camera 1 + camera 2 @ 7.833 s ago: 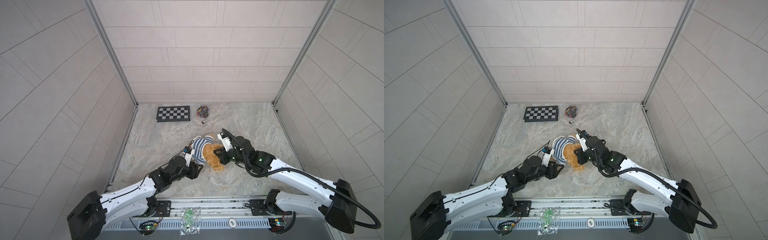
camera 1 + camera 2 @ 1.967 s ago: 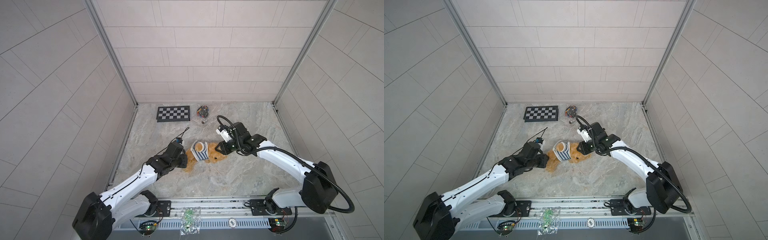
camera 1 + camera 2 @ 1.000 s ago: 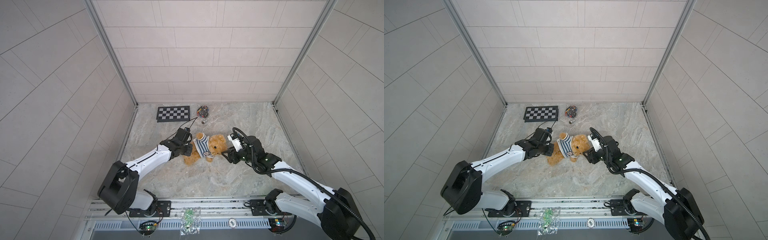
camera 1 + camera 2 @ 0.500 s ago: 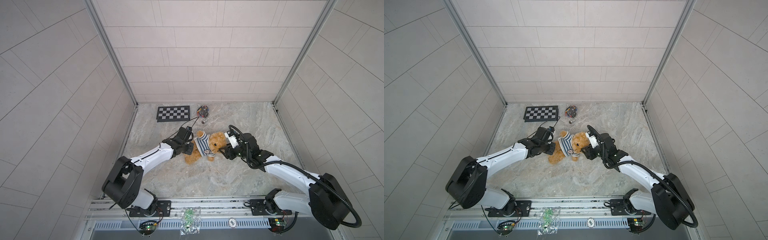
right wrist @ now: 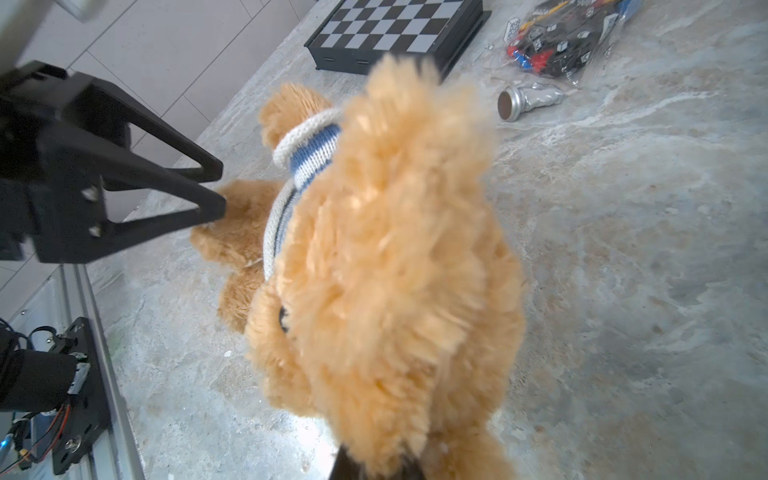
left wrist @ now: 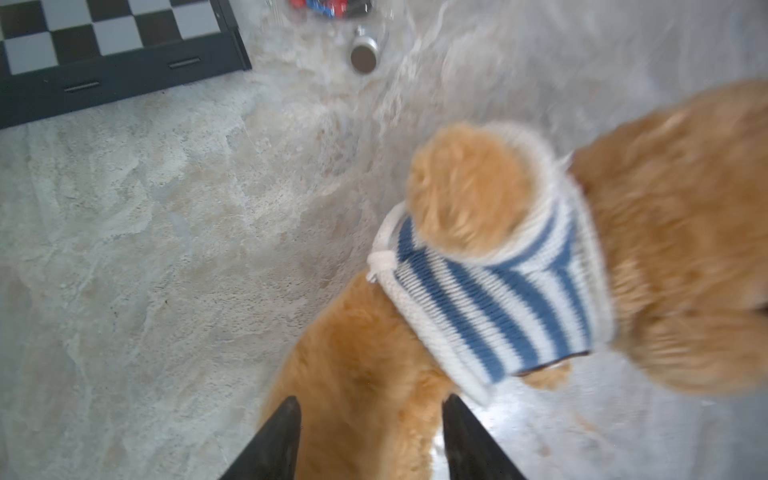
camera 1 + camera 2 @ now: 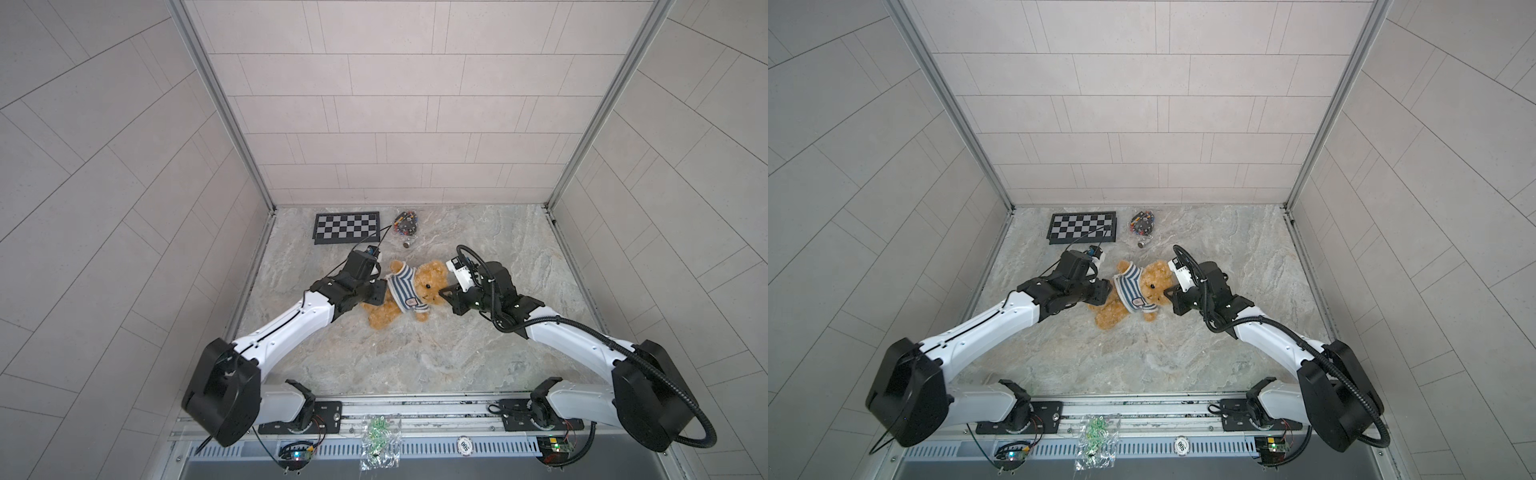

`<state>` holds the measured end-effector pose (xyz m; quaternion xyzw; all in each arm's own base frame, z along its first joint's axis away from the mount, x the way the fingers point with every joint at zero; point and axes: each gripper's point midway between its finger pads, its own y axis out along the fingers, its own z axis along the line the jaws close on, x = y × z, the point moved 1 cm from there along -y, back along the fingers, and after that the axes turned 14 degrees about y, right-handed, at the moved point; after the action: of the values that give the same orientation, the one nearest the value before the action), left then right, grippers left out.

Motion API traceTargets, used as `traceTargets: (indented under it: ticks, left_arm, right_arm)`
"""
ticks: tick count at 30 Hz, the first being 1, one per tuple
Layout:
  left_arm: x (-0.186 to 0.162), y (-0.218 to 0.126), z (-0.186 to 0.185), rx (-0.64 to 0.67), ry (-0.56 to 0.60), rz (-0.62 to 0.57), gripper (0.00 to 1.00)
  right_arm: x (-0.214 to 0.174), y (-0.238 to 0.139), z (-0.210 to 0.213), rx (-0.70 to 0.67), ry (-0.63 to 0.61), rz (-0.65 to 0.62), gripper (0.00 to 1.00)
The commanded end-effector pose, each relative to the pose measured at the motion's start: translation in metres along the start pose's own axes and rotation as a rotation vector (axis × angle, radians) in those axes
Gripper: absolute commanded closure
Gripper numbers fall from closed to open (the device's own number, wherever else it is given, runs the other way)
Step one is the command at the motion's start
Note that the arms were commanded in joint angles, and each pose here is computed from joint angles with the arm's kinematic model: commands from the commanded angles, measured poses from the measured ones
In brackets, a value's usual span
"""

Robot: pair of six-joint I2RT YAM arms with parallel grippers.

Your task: Dress the teddy bear

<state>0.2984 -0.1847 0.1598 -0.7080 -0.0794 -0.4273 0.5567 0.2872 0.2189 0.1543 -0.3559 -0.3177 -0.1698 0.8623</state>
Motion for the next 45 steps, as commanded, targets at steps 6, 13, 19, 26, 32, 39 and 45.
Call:
traceTargets:
  ticks: [6,13,19,26,32,39,45]
  left_arm:
    - [-0.003,-0.018,-0.04,-0.212,-0.25,-0.122,0.41]
    - [-0.018,0.013,-0.056,-0.246,-0.313,-0.026,0.48]
    - [-0.028,0.023,-0.051,-0.183,-0.34,0.003,0.55]
    - [-0.052,0.025,-0.045,-0.151,-0.388,0.019,0.62]
    - [-0.051,0.032,-0.049,-0.171,-0.398,0.015,0.63]
    - [-0.052,0.034,-0.051,-0.183,-0.399,0.021,0.82]
    - [-0.059,0.032,-0.038,-0.138,-0.376,0.043,1.0]
  right_arm:
    - [-0.004,-0.014,0.037,0.137,0.033,0.028,1.0]
    - [-0.005,-0.019,0.05,0.161,0.053,0.015,1.0]
    - [-0.003,-0.019,0.054,0.167,0.06,-0.005,1.0]
    - [-0.004,-0.016,0.053,0.162,0.063,-0.002,1.0]
    - [-0.004,-0.014,0.055,0.169,0.066,-0.005,1.0]
    - [-0.003,-0.017,0.057,0.167,0.062,-0.01,1.0]
    - [-0.002,-0.023,0.058,0.158,0.061,-0.012,1.0]
